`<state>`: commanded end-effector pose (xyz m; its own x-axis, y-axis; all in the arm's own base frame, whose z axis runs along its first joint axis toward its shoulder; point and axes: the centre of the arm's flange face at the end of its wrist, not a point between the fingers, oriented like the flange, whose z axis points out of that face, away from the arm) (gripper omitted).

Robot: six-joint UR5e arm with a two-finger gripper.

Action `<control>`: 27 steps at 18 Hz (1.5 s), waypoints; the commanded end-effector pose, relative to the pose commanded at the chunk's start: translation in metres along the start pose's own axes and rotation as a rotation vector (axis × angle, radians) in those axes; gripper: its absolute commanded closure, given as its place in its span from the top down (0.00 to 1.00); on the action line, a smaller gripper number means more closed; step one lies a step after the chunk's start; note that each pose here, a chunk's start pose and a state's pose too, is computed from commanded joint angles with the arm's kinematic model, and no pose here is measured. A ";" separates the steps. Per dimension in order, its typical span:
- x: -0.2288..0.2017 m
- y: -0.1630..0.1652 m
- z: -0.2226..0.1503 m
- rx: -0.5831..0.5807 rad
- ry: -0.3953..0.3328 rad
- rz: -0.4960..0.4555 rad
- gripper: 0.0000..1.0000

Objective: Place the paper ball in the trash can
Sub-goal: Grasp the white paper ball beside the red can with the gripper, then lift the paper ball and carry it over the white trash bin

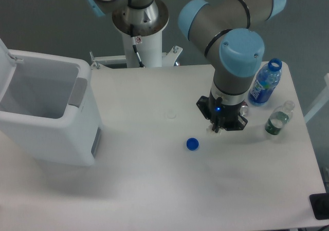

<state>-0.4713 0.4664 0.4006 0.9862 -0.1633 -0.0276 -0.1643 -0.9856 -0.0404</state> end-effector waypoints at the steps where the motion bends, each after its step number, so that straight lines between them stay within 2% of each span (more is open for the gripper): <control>1: 0.000 0.001 -0.001 0.003 0.000 -0.003 0.00; 7: 0.004 0.001 -0.011 0.008 -0.011 -0.009 0.00; 12: 0.027 -0.004 -0.038 0.059 -0.013 -0.012 0.00; 14: 0.045 -0.006 -0.054 0.137 0.005 -0.014 0.00; 17: 0.082 -0.013 -0.073 0.183 0.005 -0.001 0.00; 21: 0.123 -0.031 -0.112 0.278 0.003 -0.037 0.00; 27: 0.186 -0.049 -0.149 0.428 0.055 -0.032 0.00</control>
<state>-0.2763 0.4777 0.5461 0.9886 -0.1468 0.0333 -0.1162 -0.8847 -0.4515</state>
